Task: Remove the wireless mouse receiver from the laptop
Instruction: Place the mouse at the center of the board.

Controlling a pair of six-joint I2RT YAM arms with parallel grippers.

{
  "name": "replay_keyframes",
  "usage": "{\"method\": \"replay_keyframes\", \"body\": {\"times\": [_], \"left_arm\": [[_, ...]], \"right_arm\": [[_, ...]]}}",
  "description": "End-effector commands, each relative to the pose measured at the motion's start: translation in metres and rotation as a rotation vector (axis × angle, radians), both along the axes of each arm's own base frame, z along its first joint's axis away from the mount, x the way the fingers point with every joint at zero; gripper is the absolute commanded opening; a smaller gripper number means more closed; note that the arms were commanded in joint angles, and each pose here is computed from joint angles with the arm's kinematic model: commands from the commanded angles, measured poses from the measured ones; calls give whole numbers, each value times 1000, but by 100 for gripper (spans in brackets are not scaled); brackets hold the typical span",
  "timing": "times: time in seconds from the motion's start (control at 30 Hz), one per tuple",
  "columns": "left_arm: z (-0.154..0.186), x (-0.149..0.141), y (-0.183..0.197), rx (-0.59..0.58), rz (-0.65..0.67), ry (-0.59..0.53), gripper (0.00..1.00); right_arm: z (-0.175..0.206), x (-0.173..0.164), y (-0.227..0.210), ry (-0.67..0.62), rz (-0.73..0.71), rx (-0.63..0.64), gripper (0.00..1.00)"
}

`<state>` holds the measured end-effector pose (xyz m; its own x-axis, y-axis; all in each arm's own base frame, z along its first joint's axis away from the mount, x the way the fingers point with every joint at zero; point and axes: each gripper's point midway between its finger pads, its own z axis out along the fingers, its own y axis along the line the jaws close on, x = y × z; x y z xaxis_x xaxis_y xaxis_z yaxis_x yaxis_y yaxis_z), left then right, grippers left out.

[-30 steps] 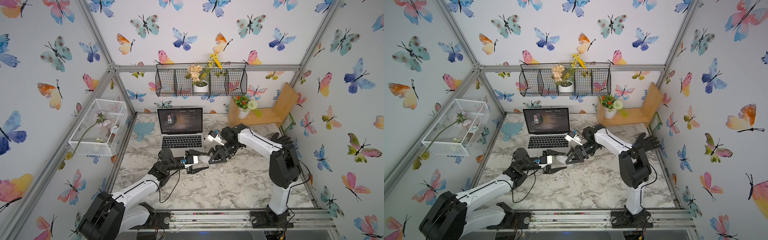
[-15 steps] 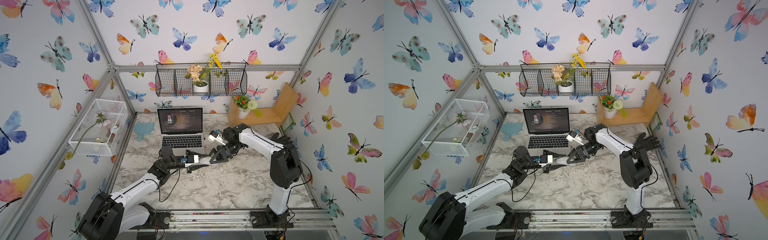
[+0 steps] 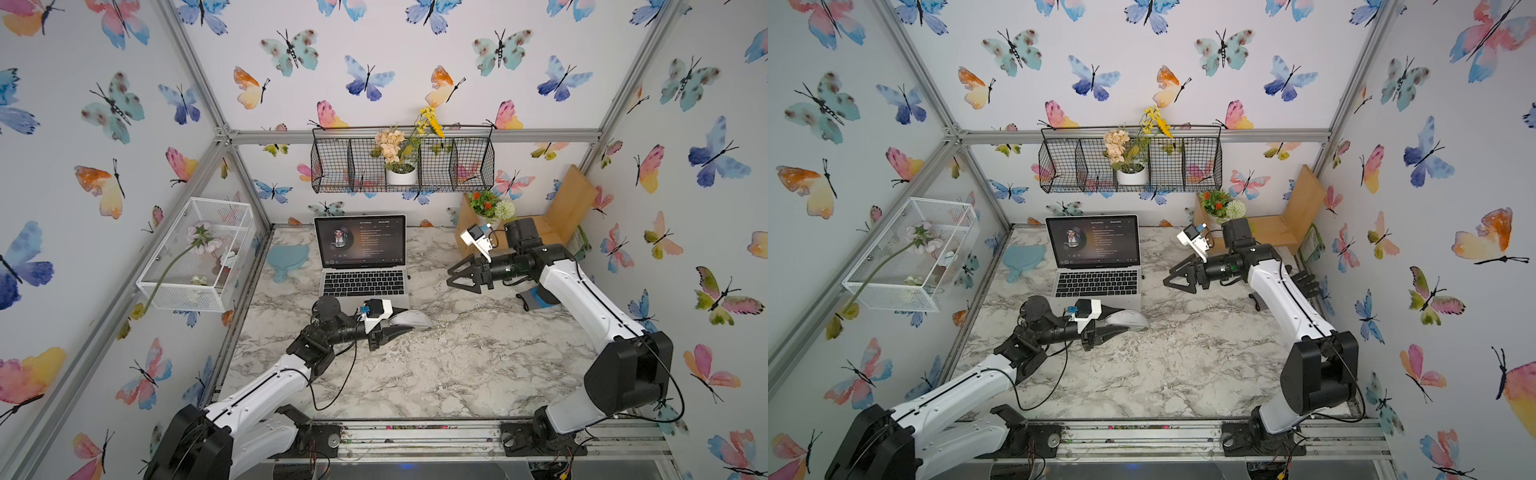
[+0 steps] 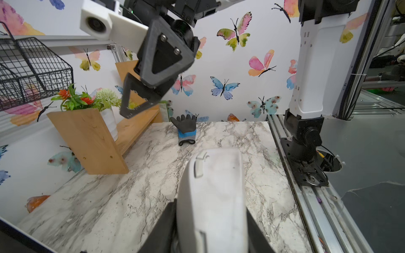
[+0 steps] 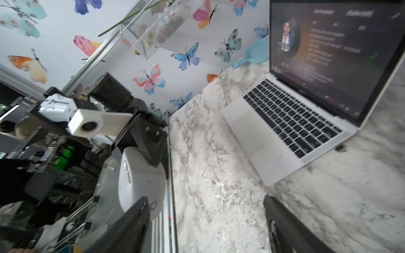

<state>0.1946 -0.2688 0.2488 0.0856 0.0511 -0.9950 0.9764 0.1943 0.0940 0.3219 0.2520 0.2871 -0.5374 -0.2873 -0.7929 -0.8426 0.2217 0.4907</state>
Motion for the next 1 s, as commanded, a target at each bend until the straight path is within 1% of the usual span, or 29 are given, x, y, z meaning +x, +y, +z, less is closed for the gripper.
{"method": "replay_keyframes", "body": {"times": [0.0,0.07,0.13,0.17,0.23,0.3,0.33,0.37,0.47,0.53,0.67,0.73,0.83,0.87,0.97], "left_arm": [[19,15,16,-72,124,89,0],[8,30,26,-61,207,229,1],[-11,52,45,-60,311,424,0],[-20,60,57,-77,345,513,0],[-36,70,84,-167,387,707,0],[-50,74,103,-230,412,843,0],[-57,74,107,-235,426,895,0],[-65,74,109,-218,445,932,0],[-88,69,111,-143,489,1034,0],[-102,62,111,-101,494,1108,0],[-128,49,111,-57,498,1225,0],[-137,45,111,-70,501,1276,0],[-152,41,114,-63,540,1321,0],[-158,40,117,-54,564,1327,0],[-162,40,117,-68,571,1323,0]], "right_arm": [[-17,48,-2,-154,-111,-145,84],[-28,72,-8,-306,-180,-213,87],[-48,81,-7,-473,-170,-333,90],[-54,84,-6,-533,-160,-369,90],[-71,89,-3,-602,-121,-429,91],[-81,90,4,-626,-65,-435,90],[-89,88,9,-631,-22,-438,90],[-97,87,13,-645,19,-455,89],[-135,89,22,-702,99,-567,89],[-159,96,23,-722,135,-627,89],[-191,113,27,-726,209,-686,89],[-205,120,31,-716,249,-699,87],[-223,126,36,-681,328,-717,84],[-228,130,39,-673,344,-714,84],[-235,136,47,-671,381,-700,84]]}}
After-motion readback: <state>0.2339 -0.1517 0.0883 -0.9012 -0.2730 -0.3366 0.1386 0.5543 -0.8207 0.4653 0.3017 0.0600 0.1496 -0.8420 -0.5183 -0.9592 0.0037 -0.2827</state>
